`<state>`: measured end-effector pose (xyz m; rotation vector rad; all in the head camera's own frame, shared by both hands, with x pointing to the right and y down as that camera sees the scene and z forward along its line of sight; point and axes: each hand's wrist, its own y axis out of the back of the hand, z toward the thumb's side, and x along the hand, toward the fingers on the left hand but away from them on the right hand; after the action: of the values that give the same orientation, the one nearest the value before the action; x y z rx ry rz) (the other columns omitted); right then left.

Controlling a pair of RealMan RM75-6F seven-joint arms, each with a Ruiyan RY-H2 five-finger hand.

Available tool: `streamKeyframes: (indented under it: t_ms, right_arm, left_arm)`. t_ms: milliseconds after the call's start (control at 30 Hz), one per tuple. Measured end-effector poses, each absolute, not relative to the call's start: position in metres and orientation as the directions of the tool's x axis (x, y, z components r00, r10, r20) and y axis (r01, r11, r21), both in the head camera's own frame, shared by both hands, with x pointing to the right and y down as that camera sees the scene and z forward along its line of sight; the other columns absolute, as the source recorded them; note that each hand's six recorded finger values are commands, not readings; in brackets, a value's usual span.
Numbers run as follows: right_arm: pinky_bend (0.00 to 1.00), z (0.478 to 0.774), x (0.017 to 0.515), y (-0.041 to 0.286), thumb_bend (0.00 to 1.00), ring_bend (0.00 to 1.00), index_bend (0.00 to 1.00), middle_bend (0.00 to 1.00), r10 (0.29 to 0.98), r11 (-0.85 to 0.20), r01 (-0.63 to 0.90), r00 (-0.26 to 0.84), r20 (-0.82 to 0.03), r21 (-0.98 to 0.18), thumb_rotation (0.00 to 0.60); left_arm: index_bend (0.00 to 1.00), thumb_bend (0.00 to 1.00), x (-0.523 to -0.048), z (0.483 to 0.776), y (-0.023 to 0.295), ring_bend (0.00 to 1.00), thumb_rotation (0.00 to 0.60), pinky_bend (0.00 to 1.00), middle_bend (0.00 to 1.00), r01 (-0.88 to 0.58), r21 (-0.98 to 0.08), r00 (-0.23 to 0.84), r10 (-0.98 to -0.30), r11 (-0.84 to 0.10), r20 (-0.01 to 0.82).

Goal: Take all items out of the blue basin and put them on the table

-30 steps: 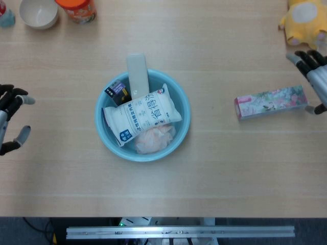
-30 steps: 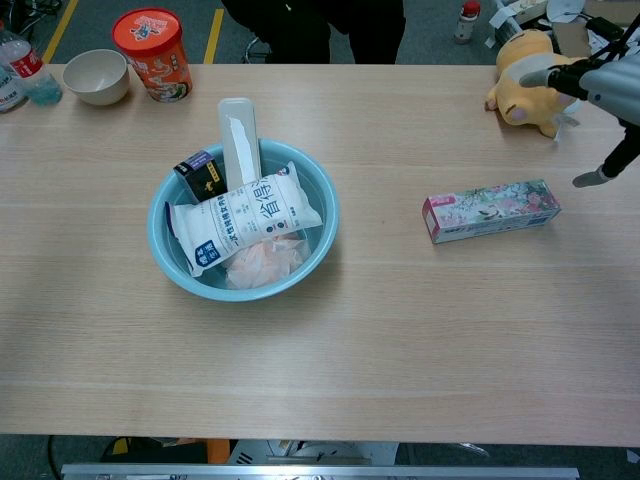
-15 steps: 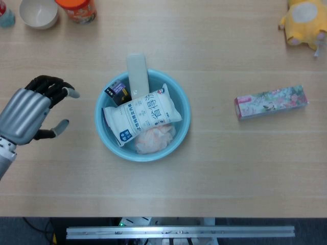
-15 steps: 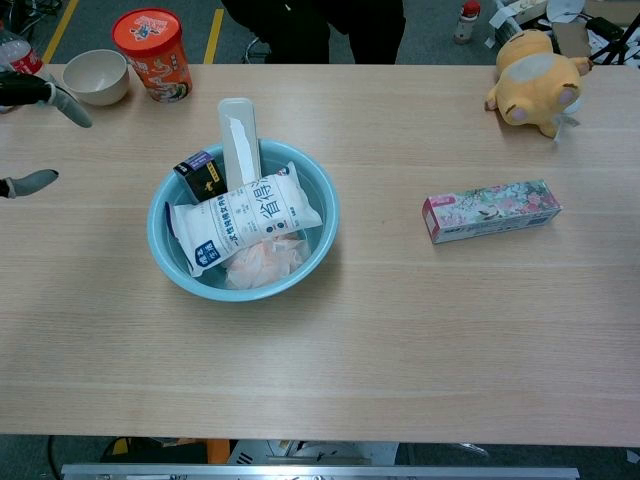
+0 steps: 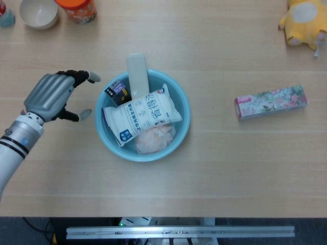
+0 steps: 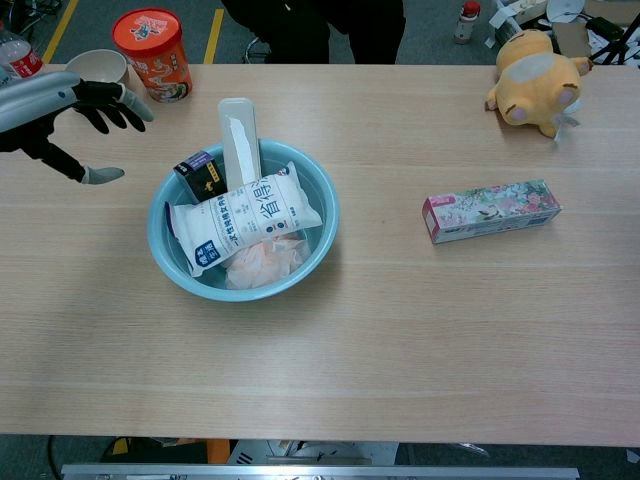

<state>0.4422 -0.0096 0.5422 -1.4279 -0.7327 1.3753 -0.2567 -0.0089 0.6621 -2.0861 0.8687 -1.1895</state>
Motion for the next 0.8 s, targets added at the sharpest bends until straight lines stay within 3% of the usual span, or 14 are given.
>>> streamKeyframes:
  t_ms: [167, 467, 800]
  right_arm:
    - [0.26, 0.541, 0.449, -0.007, 0.02, 0.09, 0.00, 0.16, 0.913, -0.337, -0.200, 0.171, -0.371, -0.920, 0.600]
    - [0.26, 0.541, 0.464, -0.005, 0.02, 0.09, 0.00, 0.16, 0.915, -0.344, -0.191, 0.152, -0.374, -0.919, 0.600]
    - [0.26, 0.540, 0.484, -0.003, 0.02, 0.09, 0.00, 0.16, 0.919, -0.352, -0.173, 0.119, -0.375, -0.920, 0.600]
  left_arm:
    - [0.23, 0.25, -0.241, 0.673, -0.020, 0.26, 0.596, 0.30, 0.28, -0.207, -0.746, 0.373, -0.756, -0.633, 0.538]
    - [0.23, 0.25, -0.216, 0.697, -0.032, 0.26, 0.421, 0.30, 0.28, -0.104, -0.763, 0.307, -0.750, -0.638, 0.586]
    - [0.24, 0.24, -0.195, 0.717, -0.042, 0.26, 0.342, 0.30, 0.30, -0.034, -0.761, 0.245, -0.743, -0.648, 0.622]
